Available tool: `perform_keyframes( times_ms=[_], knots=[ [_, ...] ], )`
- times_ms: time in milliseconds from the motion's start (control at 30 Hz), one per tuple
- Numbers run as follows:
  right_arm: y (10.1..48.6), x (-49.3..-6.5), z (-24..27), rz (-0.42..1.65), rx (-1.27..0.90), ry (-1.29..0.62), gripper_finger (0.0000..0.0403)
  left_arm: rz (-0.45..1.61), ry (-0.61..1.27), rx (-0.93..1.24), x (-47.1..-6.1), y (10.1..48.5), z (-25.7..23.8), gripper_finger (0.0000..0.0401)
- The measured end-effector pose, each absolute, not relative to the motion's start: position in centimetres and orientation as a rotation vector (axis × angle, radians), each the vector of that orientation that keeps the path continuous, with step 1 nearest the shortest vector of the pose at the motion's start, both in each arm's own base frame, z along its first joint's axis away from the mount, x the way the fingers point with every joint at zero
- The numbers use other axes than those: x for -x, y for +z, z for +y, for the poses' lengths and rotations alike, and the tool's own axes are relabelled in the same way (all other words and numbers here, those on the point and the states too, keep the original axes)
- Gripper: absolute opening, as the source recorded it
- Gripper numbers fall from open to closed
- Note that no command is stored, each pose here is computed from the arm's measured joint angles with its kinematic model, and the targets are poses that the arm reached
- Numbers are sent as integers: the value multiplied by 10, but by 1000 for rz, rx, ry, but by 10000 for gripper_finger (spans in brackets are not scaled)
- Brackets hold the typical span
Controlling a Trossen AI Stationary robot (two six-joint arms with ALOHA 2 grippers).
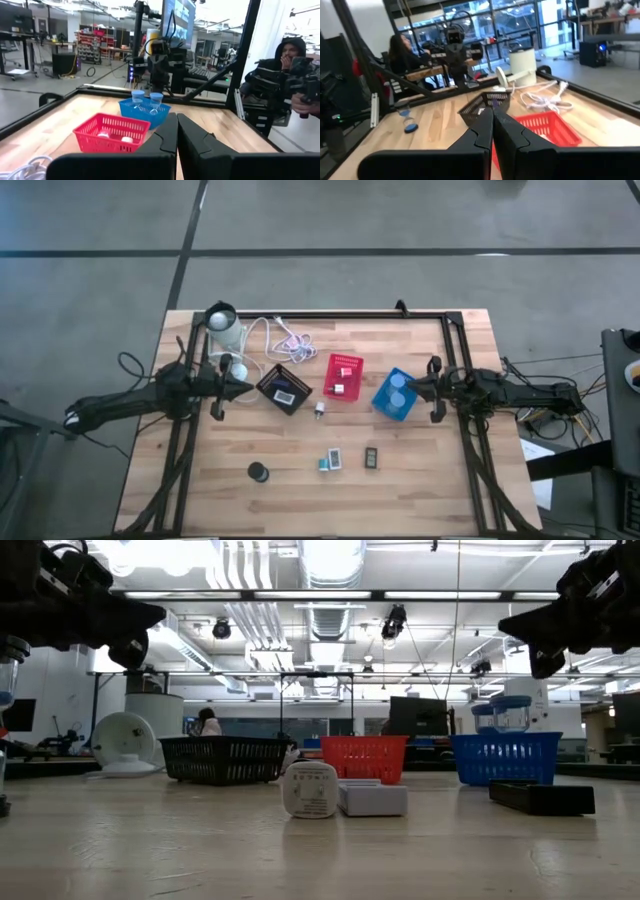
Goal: Pick & Place Office items
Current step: Put the black hourglass into the blue basket
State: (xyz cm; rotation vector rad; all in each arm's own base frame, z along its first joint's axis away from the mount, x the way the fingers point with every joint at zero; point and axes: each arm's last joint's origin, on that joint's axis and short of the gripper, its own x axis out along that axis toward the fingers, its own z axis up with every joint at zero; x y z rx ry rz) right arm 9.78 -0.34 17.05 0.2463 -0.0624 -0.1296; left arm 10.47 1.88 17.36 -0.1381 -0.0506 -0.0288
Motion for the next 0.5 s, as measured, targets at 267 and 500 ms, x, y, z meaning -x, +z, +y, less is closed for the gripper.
perform_keyframes(
  times_ms=[267, 500],
  knots=[
    [168, -98, -4, -45, -284, -145, 8, -62, -30, 139, -105, 175, 19, 3],
    [168, -98, -4, -47, -281, -154, 8, -84, -31, 128, -104, 177, 19, 3]
  ],
)
